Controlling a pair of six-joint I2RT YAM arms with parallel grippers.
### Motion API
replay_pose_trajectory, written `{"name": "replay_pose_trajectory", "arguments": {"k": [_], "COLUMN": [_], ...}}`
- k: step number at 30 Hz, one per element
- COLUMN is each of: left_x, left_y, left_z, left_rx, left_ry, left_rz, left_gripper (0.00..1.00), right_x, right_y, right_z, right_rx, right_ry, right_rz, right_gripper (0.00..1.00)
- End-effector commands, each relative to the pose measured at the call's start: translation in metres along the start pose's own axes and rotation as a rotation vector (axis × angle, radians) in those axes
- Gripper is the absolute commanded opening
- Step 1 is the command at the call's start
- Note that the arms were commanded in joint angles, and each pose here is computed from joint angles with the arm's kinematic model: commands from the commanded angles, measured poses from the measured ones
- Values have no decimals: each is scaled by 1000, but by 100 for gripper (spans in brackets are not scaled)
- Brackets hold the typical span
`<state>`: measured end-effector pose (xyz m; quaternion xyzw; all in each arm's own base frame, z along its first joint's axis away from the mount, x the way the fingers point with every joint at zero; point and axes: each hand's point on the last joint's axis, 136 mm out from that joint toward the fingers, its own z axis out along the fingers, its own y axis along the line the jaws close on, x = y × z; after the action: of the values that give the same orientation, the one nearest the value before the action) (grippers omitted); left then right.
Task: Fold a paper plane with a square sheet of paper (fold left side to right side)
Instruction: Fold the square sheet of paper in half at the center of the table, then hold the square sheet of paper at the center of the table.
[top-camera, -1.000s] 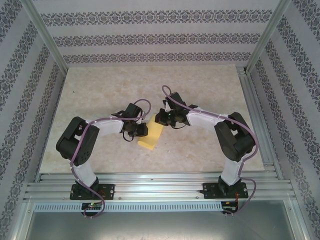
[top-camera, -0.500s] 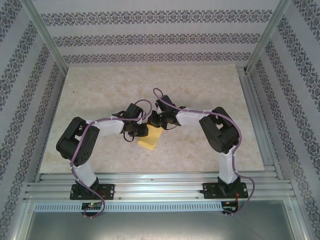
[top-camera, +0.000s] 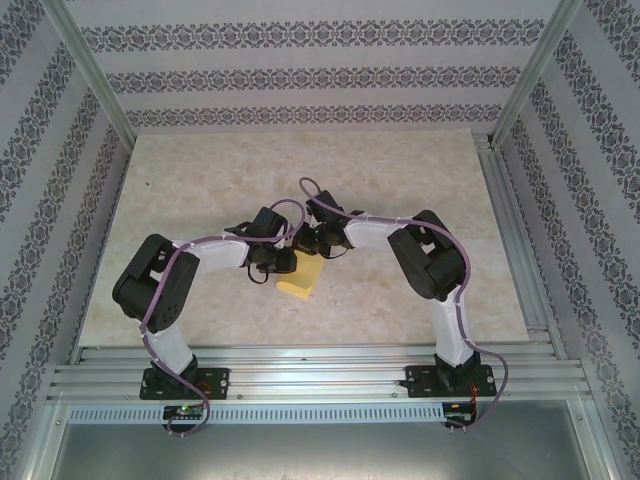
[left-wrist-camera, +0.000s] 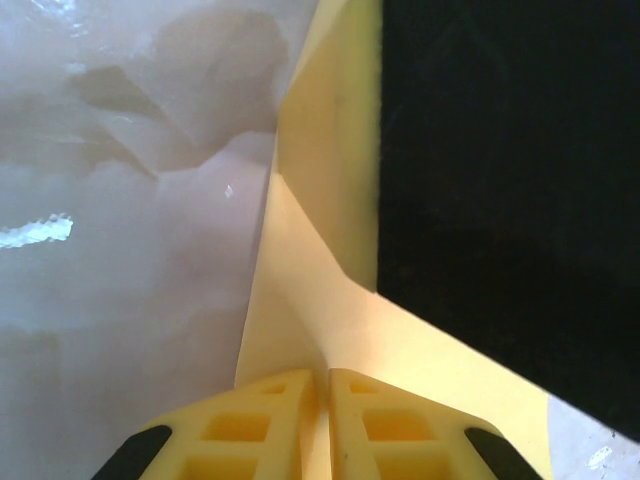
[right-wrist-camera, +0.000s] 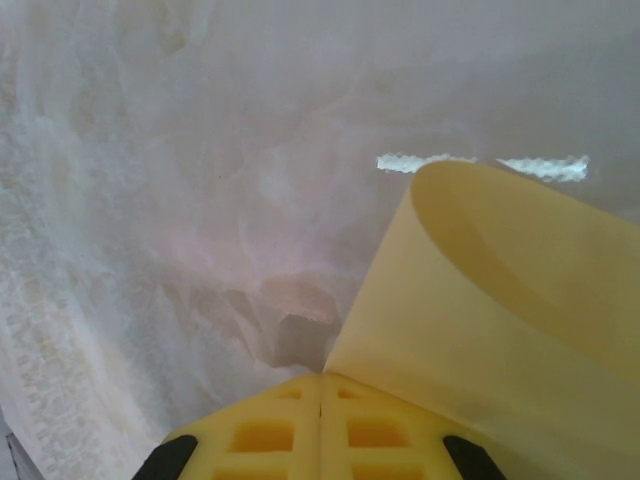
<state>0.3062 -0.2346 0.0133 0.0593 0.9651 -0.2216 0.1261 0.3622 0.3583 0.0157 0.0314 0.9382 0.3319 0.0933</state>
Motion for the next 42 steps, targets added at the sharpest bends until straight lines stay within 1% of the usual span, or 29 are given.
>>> {"name": "replay_pose_trajectory", "arguments": {"k": [1,3,13,20,29,31,33,36,38,40,42], "left_x": [62,64,66,68,68,68,67,65,63,62,60], "left_y": [42,42,44,46,45,46,45,44,42,43,42], "left_z": [21,22,22,22,22,22,21,19,18,16,15], "left_rx": [-156,-157,-162,-166,-166,-169,-168,-167,-164,-171,-173], "left_ry": [189,191,195,197,199,199,199,193,187,188,182], "left_rz": [-9,-10,-7,-7,-4,-6,-5,-7,-6,-2,1], "left_gripper": [15,15,14,14,14,14,14,14,14,14,14], "right_x": [-14,-21,-57,-82,-107,-114,-120,-115,-106,-92,-73], "right_y": [-24,-31,-49,-54,-64,-62,-54,-36,-27,-20,-9], "right_z": [6,4,0,-10,-9,-14,-32,-67,-85,-93,-90], "right_rx": [119,146,179,162,196,187,170,129,109,80,37], "right_ry": [-51,-64,-124,-171,-189,-202,-217,-269,-275,-261,-244], "right_rz": [-45,-48,-39,-18,-5,-14,-17,-42,-58,-70,-70], "right_gripper": [0,0,0,1,1,1,1,2,2,2,2]}}
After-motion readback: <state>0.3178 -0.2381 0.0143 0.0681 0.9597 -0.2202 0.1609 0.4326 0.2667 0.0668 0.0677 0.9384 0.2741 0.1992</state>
